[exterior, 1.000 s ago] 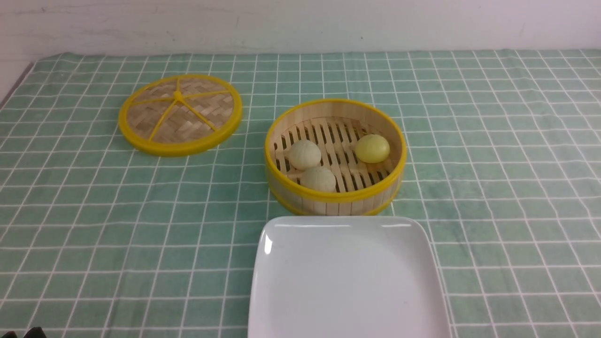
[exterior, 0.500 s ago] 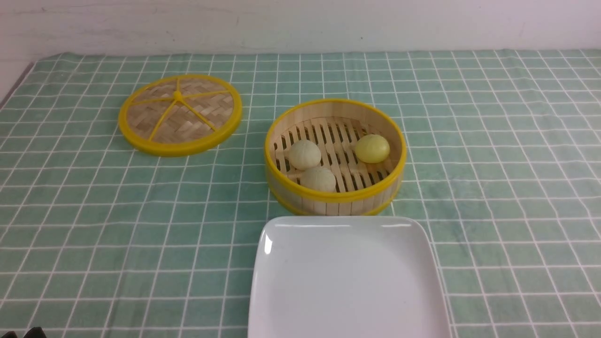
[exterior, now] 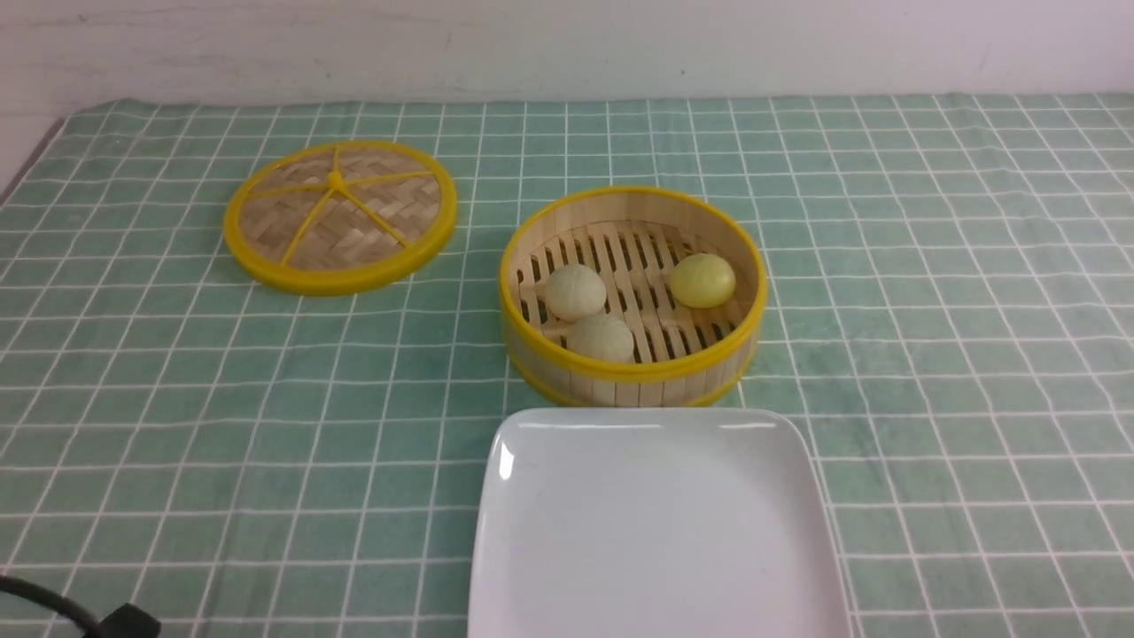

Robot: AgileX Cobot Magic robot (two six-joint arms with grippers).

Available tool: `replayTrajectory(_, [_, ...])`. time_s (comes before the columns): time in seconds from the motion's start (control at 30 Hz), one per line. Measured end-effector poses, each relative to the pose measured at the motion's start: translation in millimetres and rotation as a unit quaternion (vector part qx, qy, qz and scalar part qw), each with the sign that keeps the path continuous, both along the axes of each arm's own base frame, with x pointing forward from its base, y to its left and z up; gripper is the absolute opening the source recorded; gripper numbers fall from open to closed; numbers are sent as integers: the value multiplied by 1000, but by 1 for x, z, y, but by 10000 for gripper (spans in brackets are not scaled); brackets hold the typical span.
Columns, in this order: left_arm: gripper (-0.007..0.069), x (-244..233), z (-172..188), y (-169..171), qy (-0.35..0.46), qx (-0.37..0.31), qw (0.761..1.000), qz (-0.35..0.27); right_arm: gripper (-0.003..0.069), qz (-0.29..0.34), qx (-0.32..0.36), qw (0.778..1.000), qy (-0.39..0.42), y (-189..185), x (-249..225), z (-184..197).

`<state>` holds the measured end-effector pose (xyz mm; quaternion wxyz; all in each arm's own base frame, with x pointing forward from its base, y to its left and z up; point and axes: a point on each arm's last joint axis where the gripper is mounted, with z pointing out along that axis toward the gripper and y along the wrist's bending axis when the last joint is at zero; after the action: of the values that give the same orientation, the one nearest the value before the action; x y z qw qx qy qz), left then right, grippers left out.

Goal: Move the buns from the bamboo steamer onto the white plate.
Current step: 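Reach toward a bun in the bamboo steamer with the right gripper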

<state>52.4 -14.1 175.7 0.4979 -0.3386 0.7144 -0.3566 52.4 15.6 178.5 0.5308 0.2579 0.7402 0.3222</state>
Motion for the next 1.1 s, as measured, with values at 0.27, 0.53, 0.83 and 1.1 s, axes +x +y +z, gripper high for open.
replayTrajectory(0.27, [240, 1, 9, -2, -10, -200, 979, 30, 240, -22, 118, 992, -29, 0, 2, 9])
replayTrajectory(0.53, [237, -5, 66, 7, -170, 10, 985, 34, 149, -40, 48, 988, -141, -7, 0, 49])
replayTrajectory(0.83, [12, 18, 117, -3, 12, 214, 974, -78, -8, 64, -230, 971, -5, 4, 45, 109])
replayTrajectory(1.1, [1, 66, 75, -12, 299, 227, 901, -216, -1, 251, -235, 885, 313, 25, 131, 88])
